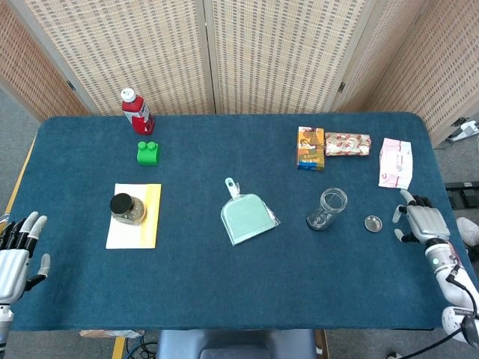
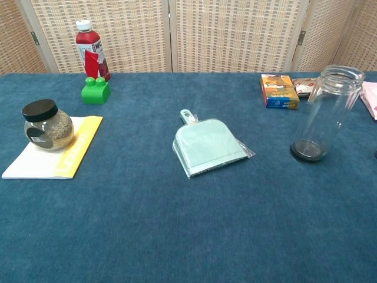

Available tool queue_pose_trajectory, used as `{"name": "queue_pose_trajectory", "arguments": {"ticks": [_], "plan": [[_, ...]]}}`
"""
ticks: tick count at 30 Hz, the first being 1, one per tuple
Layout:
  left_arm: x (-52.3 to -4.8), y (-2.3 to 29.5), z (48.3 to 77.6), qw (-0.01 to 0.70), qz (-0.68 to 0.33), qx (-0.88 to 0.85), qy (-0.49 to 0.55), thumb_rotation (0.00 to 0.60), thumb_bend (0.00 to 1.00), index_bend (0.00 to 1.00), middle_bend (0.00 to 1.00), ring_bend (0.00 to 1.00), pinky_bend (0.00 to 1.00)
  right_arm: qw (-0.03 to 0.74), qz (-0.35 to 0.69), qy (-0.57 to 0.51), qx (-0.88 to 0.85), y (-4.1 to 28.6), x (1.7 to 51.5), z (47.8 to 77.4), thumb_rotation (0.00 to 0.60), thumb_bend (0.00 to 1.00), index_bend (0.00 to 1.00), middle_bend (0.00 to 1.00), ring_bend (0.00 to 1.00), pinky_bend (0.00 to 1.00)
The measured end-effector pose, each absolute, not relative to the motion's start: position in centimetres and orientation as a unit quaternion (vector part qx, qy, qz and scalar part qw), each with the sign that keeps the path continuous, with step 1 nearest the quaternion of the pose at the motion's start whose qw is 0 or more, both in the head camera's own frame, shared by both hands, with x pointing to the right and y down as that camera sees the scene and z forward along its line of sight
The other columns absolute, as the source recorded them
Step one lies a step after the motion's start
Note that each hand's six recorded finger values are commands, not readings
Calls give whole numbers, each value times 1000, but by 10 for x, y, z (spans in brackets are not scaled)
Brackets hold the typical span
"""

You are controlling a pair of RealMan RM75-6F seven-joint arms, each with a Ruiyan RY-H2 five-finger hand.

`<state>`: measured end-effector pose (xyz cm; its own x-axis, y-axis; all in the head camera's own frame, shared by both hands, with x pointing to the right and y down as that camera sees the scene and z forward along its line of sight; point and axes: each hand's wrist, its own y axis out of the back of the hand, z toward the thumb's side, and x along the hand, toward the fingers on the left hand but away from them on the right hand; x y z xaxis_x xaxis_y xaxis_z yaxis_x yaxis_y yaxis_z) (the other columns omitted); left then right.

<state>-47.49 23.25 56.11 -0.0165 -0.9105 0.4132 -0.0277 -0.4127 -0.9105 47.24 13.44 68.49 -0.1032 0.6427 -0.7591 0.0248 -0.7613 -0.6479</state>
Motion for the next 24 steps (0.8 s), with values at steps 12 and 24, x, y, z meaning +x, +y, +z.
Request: {"name": "queue_pose_trajectory", "arguments": {"ticks": [12, 24], "plan": [[-475, 232, 561, 371, -593, -596, 395, 600, 490, 9, 0, 0, 20, 219, 695, -264, -632, 122, 468, 700, 600, 367, 511, 0, 0, 0], [-475, 233, 558, 372, -587, -599, 397, 600, 490, 3, 0, 0, 20, 215, 693, -254, -640, 118, 454, 720, 600, 367, 516, 0, 0, 0]]}}
